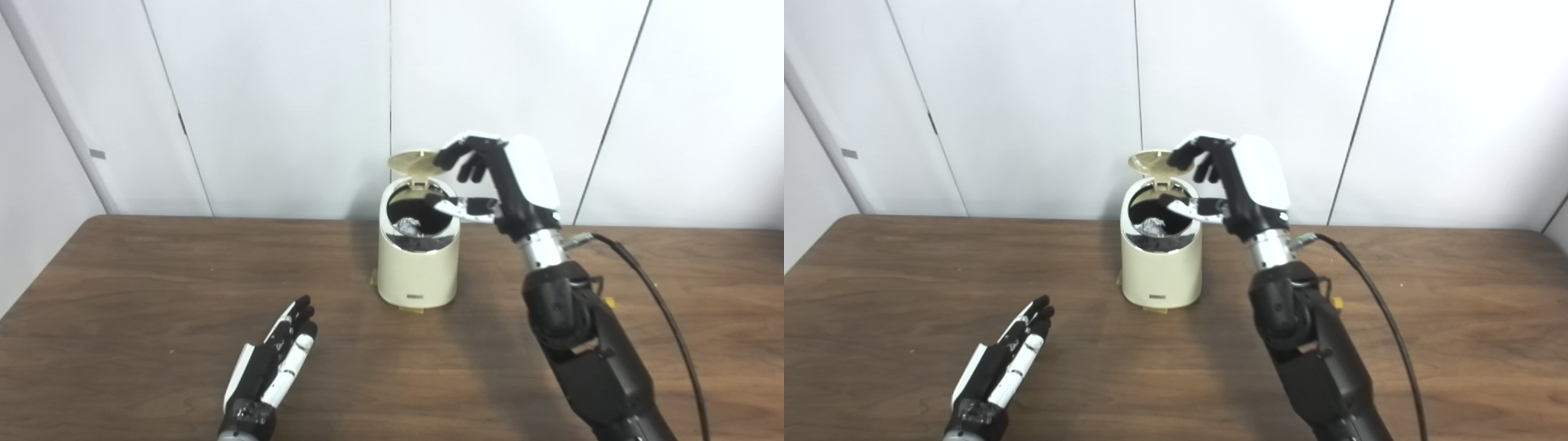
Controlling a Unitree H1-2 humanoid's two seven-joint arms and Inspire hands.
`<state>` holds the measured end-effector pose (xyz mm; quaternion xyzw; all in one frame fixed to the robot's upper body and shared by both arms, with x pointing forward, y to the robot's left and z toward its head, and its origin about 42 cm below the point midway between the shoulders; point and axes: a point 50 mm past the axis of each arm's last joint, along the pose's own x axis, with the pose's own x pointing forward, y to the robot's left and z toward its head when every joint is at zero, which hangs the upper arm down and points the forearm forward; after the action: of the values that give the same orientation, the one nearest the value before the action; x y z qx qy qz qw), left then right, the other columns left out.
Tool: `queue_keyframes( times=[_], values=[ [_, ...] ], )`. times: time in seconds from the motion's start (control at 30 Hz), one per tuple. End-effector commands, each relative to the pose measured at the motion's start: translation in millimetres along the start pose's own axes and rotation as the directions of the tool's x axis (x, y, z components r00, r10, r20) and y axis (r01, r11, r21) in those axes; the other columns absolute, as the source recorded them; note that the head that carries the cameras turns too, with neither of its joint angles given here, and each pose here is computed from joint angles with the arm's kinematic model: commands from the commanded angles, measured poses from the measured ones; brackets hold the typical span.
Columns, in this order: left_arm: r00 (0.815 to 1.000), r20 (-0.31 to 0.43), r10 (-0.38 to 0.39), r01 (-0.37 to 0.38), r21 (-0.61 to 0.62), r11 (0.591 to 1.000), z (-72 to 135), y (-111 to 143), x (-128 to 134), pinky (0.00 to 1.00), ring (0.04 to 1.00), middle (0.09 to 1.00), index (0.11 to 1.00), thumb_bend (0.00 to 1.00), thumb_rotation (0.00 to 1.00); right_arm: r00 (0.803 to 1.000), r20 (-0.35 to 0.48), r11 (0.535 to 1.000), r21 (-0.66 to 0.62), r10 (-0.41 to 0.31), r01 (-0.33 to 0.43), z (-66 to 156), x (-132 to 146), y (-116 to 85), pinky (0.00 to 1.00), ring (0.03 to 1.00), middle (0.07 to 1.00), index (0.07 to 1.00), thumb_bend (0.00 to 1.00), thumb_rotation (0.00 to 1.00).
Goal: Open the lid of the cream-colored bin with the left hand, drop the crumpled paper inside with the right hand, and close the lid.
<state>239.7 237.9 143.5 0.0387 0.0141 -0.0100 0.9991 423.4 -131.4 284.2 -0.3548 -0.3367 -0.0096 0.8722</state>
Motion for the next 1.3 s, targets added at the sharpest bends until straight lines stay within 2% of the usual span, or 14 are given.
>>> queue_keyframes(
  times=[0.0, 0.13, 0.23, 0.4, 0.47, 0.57, 0.6, 0.63, 0.7, 0.8, 0.87, 0.9, 1.03, 1.27],
  values=[
    [1.0, 0.005, 0.014, -0.014, -0.035, 0.999, -1.8, -4.6, -3.4, 1.0, 0.972, 0.951, 0.993, 0.51, 0.71, 0.998, 0.039, 0.998, 0.004, -0.059, 0.059, 5.8, 7.8, -20.4, 0.33, 0.393, 0.508, 0.479, 0.5, 0.0],
    [0.999, 0.02, 0.029, -0.028, -0.052, 0.998, -1.0, -0.4, -1.6, 1.0, 0.967, 0.938, 0.978, 0.52, 0.68, 0.994, -0.007, 0.994, 0.022, -0.107, 0.107, -8.8, -9.4, -34.1, 0.43, 0.411, 0.516, 0.481, 0.5, 0.0],
    [0.999, 0.035, 0.042, -0.041, -0.047, 0.998, 2.7, 5.4, 1.8, 1.0, 0.966, 0.931, 0.967, 0.51, 0.68, 0.987, -0.108, 0.989, 0.077, -0.118, 0.127, -20.7, -27.0, -42.8, 0.41, 0.415, 0.509, 0.477, 0.5, 0.0],
    [0.997, 0.065, 0.049, -0.047, -0.035, 0.998, 10.7, 12.7, 8.1, 0.99, 0.955, 0.926, 0.968, 0.5, 0.69, 0.96, -0.247, 0.975, 0.146, -0.128, 0.168, -37.8, -54.6, -51.0, 0.39, 0.438, 0.501, 0.483, 0.5, 0.0],
    [0.995, 0.086, 0.046, -0.044, -0.027, 0.999, 15.4, 15.0, 12.3, 0.98, 0.95, 0.922, 0.966, 0.5, 0.68, 0.93, -0.341, 0.957, 0.195, -0.138, 0.213, -47.5, -70.9, -52.4, 0.36, 0.441, 0.499, 0.5, 0.5, 0.0],
    [0.993, 0.106, 0.045, -0.043, -0.02, 0.999, 21.8, 18.6, 18.4, 0.97, 0.938, 0.912, 0.957, 0.5, 0.67, 0.878, -0.465, 0.927, 0.272, -0.109, 0.259, -55.3, -91.2, -52.5, 0.44, 0.437, 0.496, 0.514, 0.52, 0.0],
    [0.993, 0.11, 0.044, -0.043, -0.018, 0.999, 23.5, 19.4, 20.1, 0.97, 0.935, 0.911, 0.956, 0.5, 0.66, 0.866, -0.491, 0.918, 0.294, -0.094, 0.266, -56.1, -95.8, -52.4, 0.47, 0.512, 0.491, 0.509, 0.52, 0.0],
    [0.992, 0.118, 0.039, -0.037, -0.015, 0.999, 27.1, 20.1, 24.5, 0.97, 0.935, 0.91, 0.955, 0.5, 0.66, 0.853, -0.521, 0.898, 0.356, -0.039, 0.259, -58.6, -105.1, -52.5, 0.48, 0.537, 0.489, 0.507, 0.52, 0.0],
    [0.991, 0.129, 0.03, -0.029, -0.008, 1.0, 32.1, 21.8, 32.4, 0.97, 0.942, 0.92, 0.958, 0.5, 0.67, 0.837, -0.545, 0.854, 0.458, 0.052, 0.245, -61.8, -118.5, -51.6, 0.61, 0.696, 0.721, 0.735, 0.59, 0.31],
    [0.988, 0.153, 0.009, -0.011, 0.011, 1.0, 40.4, 22.4, 44.8, 0.98, 0.952, 0.927, 0.955, 0.5, 0.68, 0.818, -0.556, 0.797, 0.556, 0.147, 0.235, -65.2, -137.3, -50.2, 0.72, 0.83, 0.869, 0.88, 0.62, 0.56],
    [0.986, 0.169, 0.0, -0.003, 0.016, 1.0, 47.9, 21.2, 53.9, 0.97, 0.948, 0.919, 0.937, 0.52, 0.67, 0.803, -0.57, 0.74, 0.613, 0.173, 0.276, -66.4, -149.7, -48.4, 0.83, 0.919, 0.947, 0.93, 0.65, 0.68],
    [0.984, 0.18, -0.009, 0.005, 0.023, 1.0, 53.3, 19.4, 58.2, 0.96, 0.948, 0.918, 0.936, 0.52, 0.66, 0.799, -0.574, 0.722, 0.628, 0.18, 0.289, -68.2, -156.3, -47.8, 0.84, 0.923, 0.951, 0.933, 0.66, 0.69],
    [0.973, 0.226, -0.051, 0.039, 0.056, 0.998, 75.2, 12.0, 75.8, 0.96, 0.942, 0.921, 0.931, 0.51, 0.67, 0.781, -0.59, 0.665, 0.669, 0.203, 0.332, -70.5, -172.5, -46.4, 0.95, 0.979, 0.991, 0.965, 0.61, 0.84],
    [0.944, 0.298, -0.145, 0.112, 0.125, 0.986, 111.6, 0.8, 114.5, 0.91, 0.91, 0.901, 0.9, 0.5, 0.67, 0.78, -0.585, 0.634, 0.694, 0.222, 0.341, -62.4, -186.0, -40.0, 0.93, 0.974, 0.971, 0.949, 0.6, 0.85]
  ],
)
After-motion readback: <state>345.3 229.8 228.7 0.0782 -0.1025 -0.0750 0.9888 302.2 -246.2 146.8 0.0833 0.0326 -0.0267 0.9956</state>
